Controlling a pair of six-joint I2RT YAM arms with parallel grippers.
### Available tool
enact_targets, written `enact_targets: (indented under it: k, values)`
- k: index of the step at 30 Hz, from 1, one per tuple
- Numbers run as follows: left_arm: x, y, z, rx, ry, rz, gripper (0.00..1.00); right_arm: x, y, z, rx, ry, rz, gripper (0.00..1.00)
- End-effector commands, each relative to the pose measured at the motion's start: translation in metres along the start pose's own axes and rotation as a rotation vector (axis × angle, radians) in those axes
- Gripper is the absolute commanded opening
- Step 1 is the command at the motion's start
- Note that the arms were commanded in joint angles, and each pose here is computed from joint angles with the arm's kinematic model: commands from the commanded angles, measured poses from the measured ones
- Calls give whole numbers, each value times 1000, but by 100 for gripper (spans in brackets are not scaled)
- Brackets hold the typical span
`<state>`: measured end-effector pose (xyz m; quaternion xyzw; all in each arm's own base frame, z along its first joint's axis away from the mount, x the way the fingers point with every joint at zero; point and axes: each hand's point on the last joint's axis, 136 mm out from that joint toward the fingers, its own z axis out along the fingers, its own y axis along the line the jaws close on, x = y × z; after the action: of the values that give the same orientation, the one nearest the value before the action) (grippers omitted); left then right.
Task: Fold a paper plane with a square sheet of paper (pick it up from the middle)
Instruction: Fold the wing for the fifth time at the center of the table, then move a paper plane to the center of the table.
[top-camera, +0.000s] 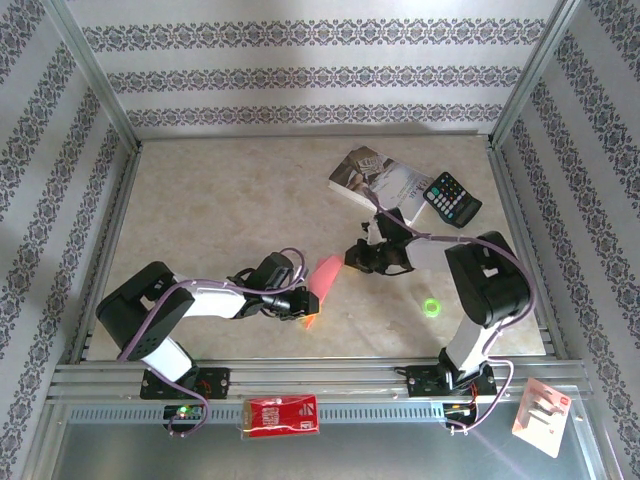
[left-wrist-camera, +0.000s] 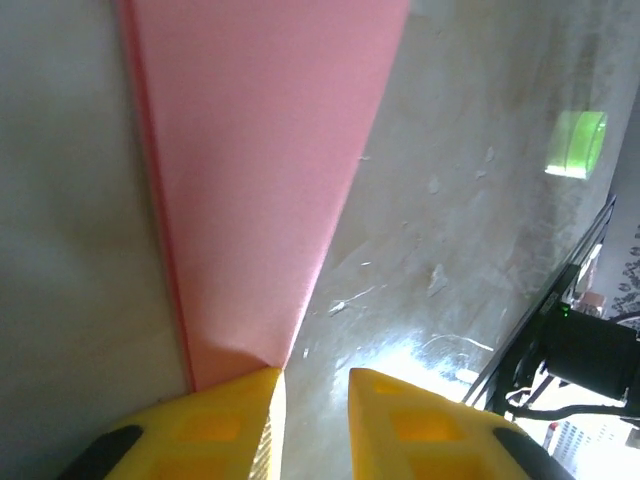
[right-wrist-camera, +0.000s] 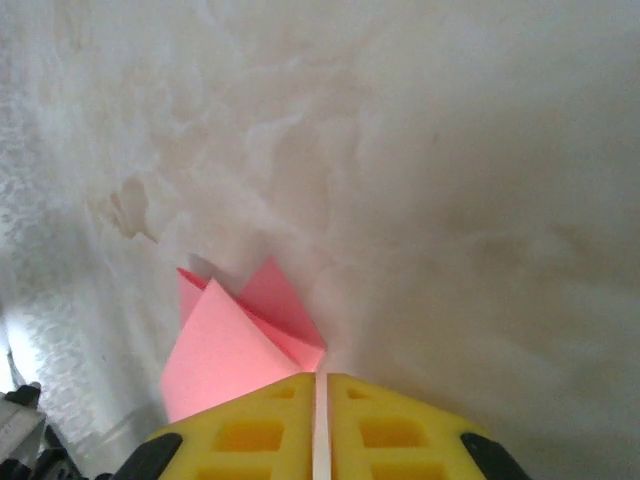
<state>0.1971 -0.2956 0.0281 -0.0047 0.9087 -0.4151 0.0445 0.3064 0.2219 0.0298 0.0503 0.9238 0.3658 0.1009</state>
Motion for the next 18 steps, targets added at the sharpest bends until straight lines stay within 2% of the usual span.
enact_targets:
  k: [1,5,8,11,14,18]
  values:
    - [-22,-32,-18,61,-85,52,33,0,17,-26,53,-70,-115,14]
    - [-49,-34,-56,95,-234,27,44,24,22,-33,215,-123,-189,24]
    - [-66,-4,-92,-29,-349,-15,49,37,33,-32,304,-175,-221,38]
    - [-78,26,-123,-169,-420,-39,52,48,46,-21,378,-212,-258,59]
    - [-88,37,-142,-204,-471,-49,53,56,51,-8,469,-219,-291,75]
    - [-93,38,-150,-221,-500,-24,57,57,52,9,548,-218,-325,82]
